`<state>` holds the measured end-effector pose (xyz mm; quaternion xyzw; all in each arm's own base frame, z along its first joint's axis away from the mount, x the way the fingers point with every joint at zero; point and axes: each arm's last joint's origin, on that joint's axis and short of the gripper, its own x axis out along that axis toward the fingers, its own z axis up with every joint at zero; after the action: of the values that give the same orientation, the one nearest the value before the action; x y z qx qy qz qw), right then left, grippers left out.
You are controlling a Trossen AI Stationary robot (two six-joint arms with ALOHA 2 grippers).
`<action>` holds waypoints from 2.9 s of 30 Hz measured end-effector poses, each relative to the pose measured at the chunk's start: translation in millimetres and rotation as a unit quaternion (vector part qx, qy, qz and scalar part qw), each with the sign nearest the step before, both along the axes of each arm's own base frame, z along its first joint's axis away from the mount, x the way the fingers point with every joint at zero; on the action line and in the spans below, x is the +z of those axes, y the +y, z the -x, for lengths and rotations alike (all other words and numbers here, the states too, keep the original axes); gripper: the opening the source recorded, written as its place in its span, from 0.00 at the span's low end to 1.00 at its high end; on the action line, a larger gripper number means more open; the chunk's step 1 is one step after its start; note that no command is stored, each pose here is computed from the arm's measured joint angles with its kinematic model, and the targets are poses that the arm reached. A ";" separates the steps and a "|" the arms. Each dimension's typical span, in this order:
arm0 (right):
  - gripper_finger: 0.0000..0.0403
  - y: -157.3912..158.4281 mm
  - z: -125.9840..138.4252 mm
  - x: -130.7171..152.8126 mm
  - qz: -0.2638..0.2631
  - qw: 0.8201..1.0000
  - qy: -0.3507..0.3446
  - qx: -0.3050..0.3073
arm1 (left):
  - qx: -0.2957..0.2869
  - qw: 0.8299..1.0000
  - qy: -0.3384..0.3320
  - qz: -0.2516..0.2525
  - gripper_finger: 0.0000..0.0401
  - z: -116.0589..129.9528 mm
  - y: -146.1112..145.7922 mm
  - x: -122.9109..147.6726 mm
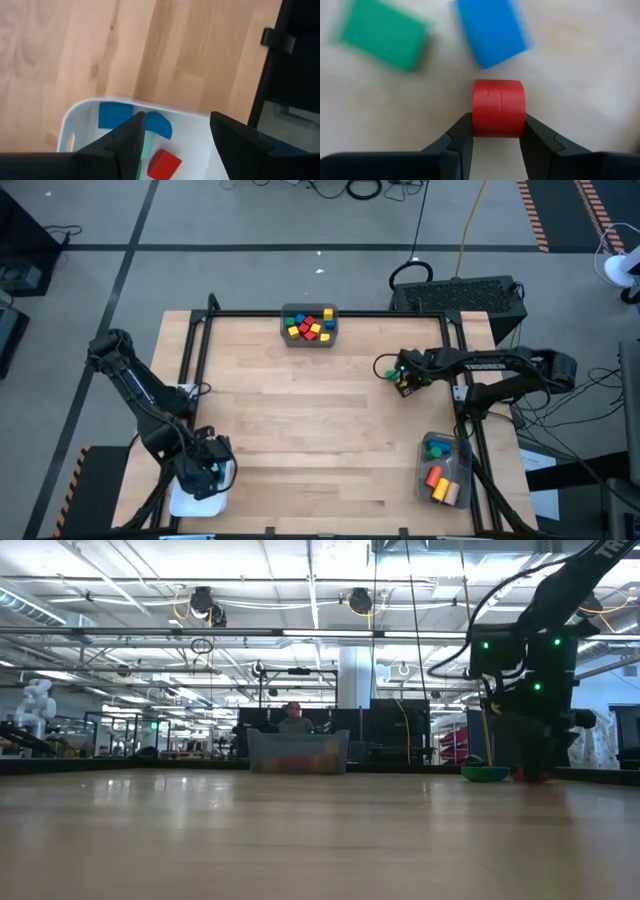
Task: Sort blocks by size
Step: Put the red half circle block into the white bin
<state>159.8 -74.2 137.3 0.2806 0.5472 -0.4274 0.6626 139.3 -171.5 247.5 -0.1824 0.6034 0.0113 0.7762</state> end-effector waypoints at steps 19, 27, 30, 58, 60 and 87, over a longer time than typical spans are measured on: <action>0.29 39.1 -29.9 27.9 -0.048 0.969 -0.207 0.127 | -0.020 0.974 -0.143 -0.175 0.56 -28.0 25.6 3.0; 0.28 62.6 -43.9 35.2 -0.056 0.943 -0.272 0.183 | -0.054 0.935 -0.238 -0.257 0.56 -48.3 30.9 11.6; 0.28 70.9 -51.6 37.9 -0.054 0.929 -0.304 0.205 | -0.079 0.919 -0.271 -0.276 0.56 -59.0 30.5 15.3; 0.28 135.5 -104.1 7.9 -0.084 0.831 -0.426 0.346 | -0.225 0.817 -0.346 -0.403 0.56 -187.3 46.2 -51.8; 0.28 137.5 -105.3 10.4 -0.079 0.822 -0.439 0.353 | -0.225 0.818 -0.358 -0.391 0.56 -191.9 48.7 -53.9; 0.29 144.3 -127.4 30.9 -0.061 0.793 -0.462 0.393 | -0.350 0.732 -0.447 -0.376 0.56 -221.7 63.7 -68.9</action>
<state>287.2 70.2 168.1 0.2455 0.2645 0.0843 0.9288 361.0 -107.8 178.6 0.3645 0.1545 -0.1181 0.9107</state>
